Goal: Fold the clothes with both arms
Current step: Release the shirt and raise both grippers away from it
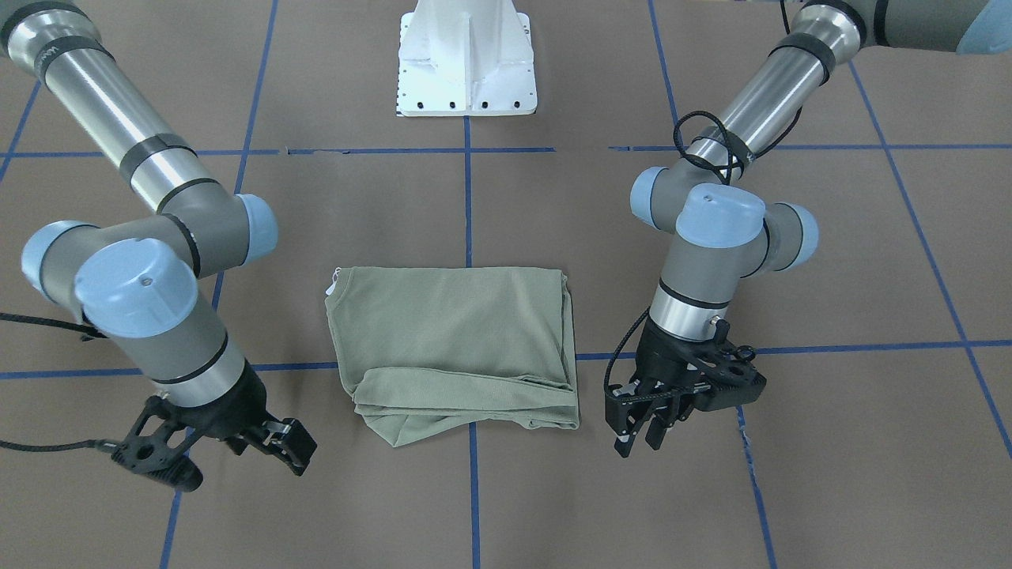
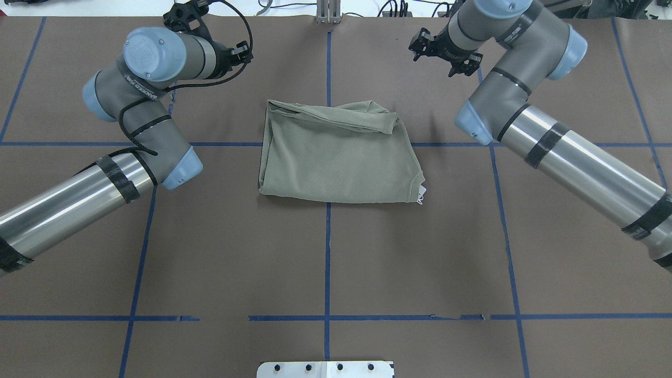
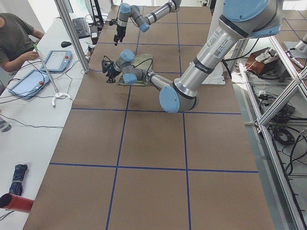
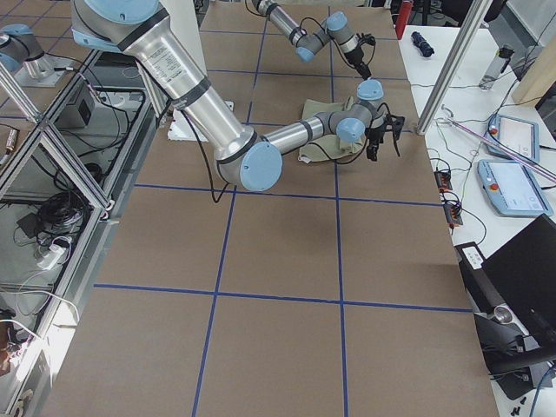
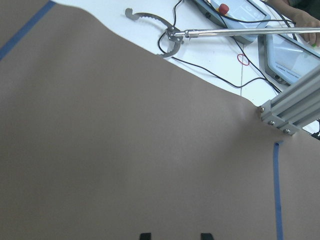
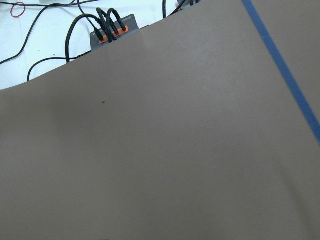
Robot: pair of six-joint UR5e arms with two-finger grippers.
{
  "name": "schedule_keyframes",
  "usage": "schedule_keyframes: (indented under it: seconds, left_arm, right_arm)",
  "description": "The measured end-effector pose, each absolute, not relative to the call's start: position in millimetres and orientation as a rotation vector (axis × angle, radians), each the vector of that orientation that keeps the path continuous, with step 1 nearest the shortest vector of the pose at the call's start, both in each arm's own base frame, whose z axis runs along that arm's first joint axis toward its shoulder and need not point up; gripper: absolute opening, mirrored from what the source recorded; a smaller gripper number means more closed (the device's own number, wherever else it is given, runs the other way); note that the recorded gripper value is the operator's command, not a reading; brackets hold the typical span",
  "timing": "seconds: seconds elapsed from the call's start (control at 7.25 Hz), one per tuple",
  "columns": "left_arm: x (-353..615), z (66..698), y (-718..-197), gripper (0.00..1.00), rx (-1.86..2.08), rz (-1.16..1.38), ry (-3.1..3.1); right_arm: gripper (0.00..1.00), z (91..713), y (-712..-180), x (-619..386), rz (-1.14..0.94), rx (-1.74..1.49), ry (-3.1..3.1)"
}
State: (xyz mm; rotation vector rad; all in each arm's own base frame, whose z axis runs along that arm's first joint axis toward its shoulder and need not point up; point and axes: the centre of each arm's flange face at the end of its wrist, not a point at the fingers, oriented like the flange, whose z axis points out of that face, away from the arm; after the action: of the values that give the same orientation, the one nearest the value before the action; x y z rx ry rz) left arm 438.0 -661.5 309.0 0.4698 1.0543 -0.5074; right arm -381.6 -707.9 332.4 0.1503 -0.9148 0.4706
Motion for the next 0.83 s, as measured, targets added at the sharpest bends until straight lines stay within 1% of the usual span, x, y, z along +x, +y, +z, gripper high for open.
schedule_keyframes:
  seconds: [0.28,0.41,0.55,0.69,0.83]
  left_arm:
    - [383,335,-648,0.54,0.421,-0.362,1.081]
    - [359,344,-636,0.53,0.406,-0.318,1.097]
    - [337,351,-622,0.53,0.386,-0.282,1.12]
    - [317,358,-605,0.53,0.374,-0.238,1.137]
    - [297,366,-591,0.53,0.376,-0.195,1.142]
  right_arm:
    - [0.99,340,-716,-343,0.435,0.115,-0.928]
    - [0.79,333,-703,-342,0.431,0.101,-0.93]
    - [0.34,316,-680,-356,0.422,0.09,-0.928]
    - [0.23,294,-647,-391,0.416,0.091,-0.919]
    - [0.0,267,-612,-440,0.42,0.102,-0.909]
